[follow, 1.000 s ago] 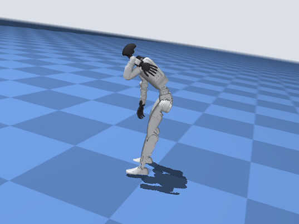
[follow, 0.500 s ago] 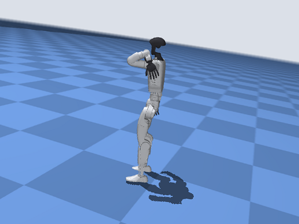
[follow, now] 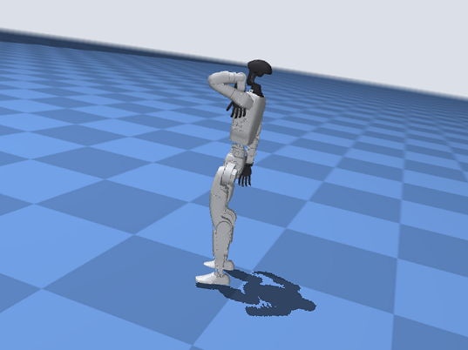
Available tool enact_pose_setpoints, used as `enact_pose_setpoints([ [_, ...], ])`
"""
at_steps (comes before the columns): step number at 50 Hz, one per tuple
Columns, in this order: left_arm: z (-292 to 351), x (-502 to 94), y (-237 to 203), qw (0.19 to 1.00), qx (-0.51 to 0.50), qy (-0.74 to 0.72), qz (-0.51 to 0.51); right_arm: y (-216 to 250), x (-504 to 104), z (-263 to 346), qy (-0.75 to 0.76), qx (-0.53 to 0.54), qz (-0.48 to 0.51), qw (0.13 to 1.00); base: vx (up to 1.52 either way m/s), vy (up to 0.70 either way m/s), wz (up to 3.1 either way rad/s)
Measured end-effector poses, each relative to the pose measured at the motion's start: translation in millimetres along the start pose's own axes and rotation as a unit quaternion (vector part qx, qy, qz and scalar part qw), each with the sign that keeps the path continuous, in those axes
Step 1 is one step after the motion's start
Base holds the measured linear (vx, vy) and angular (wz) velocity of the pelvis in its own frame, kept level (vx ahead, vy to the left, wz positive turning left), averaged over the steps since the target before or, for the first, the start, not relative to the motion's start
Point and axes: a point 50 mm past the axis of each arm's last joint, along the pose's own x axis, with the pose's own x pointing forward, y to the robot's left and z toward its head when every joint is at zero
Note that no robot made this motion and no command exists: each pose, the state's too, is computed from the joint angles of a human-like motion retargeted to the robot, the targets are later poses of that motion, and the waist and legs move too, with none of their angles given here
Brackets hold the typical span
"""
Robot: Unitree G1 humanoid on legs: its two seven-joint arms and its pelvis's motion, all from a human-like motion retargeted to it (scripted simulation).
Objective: In place motions
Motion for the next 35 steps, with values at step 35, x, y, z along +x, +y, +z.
enact_pose_setpoints([
  [35,-2,-1,-1,0.997,0.067,-0.019,0.017,18,-1,-13,0.013,0.028,0.009,0.999,0.03,-0.01,0.22],
])
